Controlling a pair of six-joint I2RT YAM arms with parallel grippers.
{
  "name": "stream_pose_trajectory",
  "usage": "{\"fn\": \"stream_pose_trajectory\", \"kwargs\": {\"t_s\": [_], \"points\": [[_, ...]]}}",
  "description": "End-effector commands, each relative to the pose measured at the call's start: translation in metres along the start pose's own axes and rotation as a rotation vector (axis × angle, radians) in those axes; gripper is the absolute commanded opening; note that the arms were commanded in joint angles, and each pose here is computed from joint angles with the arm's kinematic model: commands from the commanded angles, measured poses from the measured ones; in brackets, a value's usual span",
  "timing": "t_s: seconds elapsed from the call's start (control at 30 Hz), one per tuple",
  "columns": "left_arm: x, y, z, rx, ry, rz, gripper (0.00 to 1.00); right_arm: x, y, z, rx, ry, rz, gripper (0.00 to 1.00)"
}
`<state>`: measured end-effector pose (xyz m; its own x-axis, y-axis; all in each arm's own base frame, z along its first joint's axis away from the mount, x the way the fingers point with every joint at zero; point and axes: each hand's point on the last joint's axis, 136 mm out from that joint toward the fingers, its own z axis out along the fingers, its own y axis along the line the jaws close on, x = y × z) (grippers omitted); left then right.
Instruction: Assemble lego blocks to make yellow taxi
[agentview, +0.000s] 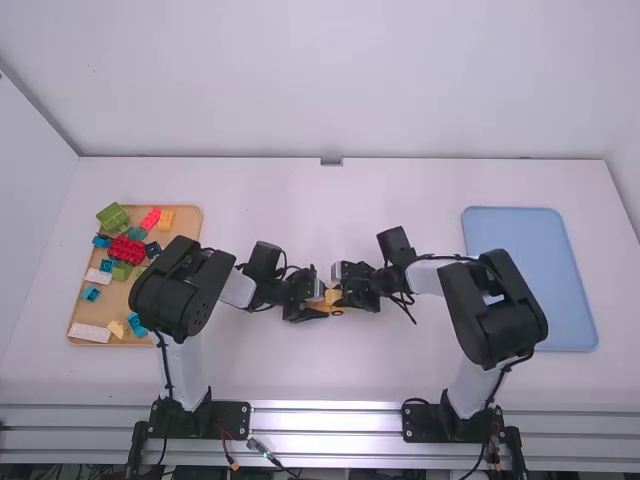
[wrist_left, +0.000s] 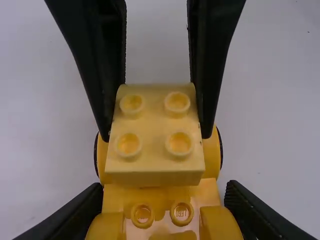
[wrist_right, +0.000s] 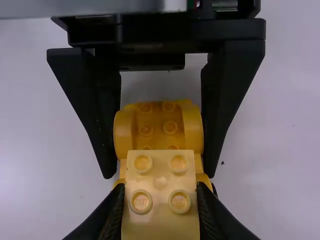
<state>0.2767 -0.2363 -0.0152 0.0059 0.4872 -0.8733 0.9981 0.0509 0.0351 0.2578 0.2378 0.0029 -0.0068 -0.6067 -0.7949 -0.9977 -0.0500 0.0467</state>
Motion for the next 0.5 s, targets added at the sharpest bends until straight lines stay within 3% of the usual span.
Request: {"fn": "stream_pose_trajectory", "kwargs": {"t_s": [0.0, 0.2, 0.47], "points": [[0.002, 0.000, 0.001, 0.008, -0.001, 0.003, 0.59, 0.008, -0.008, 0.000, 0.022, 0.039, 0.011, 0.29], [0.002, 0.000, 0.001, 0.008, -0.001, 0.004, 0.59, 0.007, -0.007, 0.000, 0.020, 0.032, 0.009, 0.50], [0.003, -0.001, 0.001, 0.010, 0.000, 0.000, 0.59, -0.006, -0.009, -0.002, 0.006, -0.027, -0.003, 0.56]]}}
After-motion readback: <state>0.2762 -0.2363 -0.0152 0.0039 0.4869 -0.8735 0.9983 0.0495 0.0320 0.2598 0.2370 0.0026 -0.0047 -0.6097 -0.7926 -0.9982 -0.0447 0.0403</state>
